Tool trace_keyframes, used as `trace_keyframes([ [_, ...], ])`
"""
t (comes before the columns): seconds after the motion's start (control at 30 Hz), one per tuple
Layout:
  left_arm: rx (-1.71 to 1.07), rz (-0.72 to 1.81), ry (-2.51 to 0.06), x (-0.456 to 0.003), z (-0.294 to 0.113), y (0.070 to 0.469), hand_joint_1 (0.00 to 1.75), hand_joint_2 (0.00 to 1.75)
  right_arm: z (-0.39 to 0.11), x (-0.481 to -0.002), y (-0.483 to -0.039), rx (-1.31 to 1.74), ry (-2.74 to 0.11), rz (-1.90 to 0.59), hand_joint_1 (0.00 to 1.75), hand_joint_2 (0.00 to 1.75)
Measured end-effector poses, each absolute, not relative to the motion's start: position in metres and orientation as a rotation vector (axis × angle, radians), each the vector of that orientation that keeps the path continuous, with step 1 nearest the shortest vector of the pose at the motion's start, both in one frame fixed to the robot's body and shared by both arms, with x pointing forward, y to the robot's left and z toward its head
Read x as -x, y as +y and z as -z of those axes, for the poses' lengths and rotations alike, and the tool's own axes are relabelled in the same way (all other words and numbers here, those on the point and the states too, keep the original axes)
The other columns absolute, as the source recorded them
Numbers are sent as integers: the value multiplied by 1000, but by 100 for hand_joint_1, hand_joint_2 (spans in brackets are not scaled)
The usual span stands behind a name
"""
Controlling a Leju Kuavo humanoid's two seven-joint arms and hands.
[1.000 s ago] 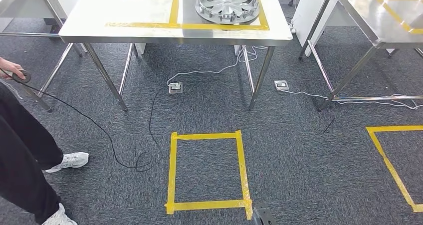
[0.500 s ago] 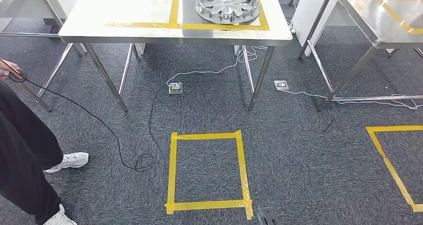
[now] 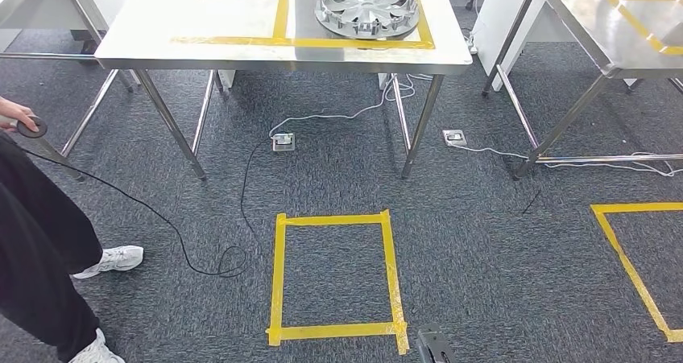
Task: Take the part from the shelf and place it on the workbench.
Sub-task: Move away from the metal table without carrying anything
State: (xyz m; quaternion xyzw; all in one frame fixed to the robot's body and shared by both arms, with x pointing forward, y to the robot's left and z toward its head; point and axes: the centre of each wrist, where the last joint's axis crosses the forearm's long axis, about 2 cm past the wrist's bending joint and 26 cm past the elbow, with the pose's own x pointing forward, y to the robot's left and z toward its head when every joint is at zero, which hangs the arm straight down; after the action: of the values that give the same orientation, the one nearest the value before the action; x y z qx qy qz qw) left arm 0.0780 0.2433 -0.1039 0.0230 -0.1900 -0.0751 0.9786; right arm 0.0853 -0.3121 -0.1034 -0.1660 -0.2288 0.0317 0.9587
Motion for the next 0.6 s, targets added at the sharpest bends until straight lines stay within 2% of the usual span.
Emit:
trace_keyframes([
  [0.23,-43,149,-394,-78,104,243,0,175,103,-86,-310,327,-469,-79,0,0],
  [0.37,-41,149,-398,-78,104,242,0,175,103,-86,-309,322,-468,-80,0,175],
  [0.6,-40,152,-398,-78,104,242,0,175,104,-84,-309,320,-466,-77,0,175],
])
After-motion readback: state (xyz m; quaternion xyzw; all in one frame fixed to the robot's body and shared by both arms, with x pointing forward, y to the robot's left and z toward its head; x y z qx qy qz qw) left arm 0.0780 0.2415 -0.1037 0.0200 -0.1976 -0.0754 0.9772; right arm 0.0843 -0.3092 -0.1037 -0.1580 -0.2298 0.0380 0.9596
